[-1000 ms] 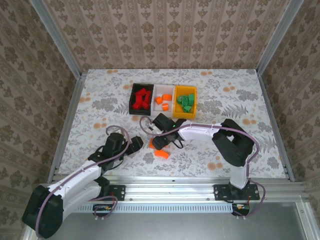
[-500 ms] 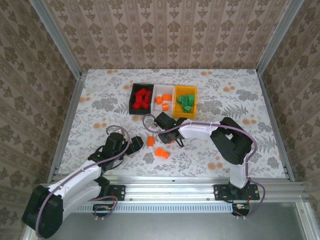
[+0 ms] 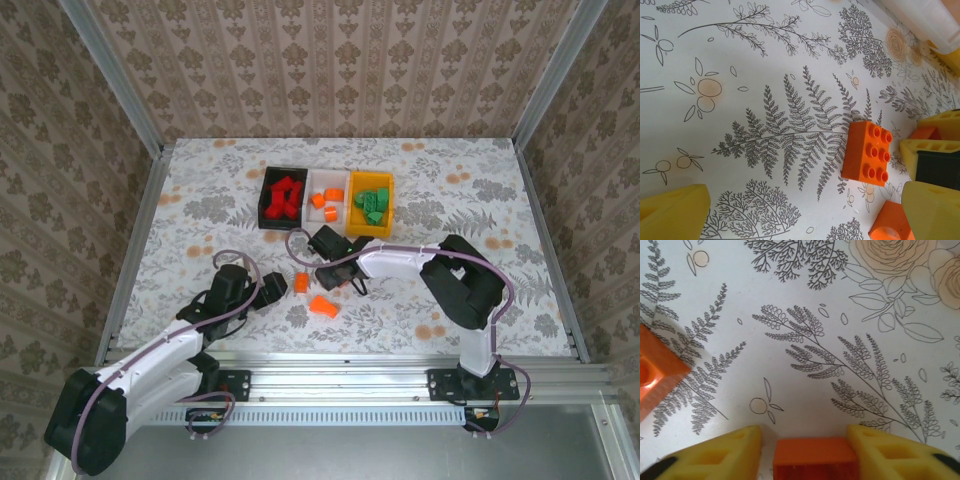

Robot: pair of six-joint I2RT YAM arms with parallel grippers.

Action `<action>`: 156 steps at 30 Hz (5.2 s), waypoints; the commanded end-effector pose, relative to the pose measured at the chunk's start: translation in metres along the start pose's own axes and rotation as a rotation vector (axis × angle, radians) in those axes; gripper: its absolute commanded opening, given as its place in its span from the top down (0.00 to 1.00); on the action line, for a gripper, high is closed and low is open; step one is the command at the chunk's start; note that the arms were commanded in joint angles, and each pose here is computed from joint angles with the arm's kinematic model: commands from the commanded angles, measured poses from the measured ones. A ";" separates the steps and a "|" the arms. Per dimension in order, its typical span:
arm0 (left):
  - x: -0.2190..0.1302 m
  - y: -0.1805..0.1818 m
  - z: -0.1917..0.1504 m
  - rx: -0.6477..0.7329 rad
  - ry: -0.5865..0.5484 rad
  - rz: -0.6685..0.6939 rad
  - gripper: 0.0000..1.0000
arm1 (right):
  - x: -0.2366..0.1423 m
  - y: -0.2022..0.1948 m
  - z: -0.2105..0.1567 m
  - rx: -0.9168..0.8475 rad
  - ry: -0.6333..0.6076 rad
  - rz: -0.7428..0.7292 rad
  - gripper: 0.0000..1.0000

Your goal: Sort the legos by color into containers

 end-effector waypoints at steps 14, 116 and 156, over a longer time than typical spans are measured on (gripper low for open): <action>-0.001 -0.011 0.014 0.032 -0.033 -0.031 0.00 | -0.071 -0.010 0.059 0.051 -0.200 -0.031 0.69; 0.089 -0.094 0.022 0.629 0.339 0.277 0.87 | -0.139 -0.130 0.023 0.499 -0.466 -0.108 0.40; 0.182 -0.161 0.199 0.635 0.162 0.107 0.54 | -0.135 -0.145 0.014 0.567 -0.469 -0.176 0.40</action>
Point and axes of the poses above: each hand's point on the last joint's axis, 136 mm out from that joint toward the fingers, its own x axis out along the fingers, its own y axis along the line the jaws close on, z = x × y, the point moved 1 cm from there along -x, back along the fingers, and after that the axes turned 12 degrees about x, right-handed, at the moved point
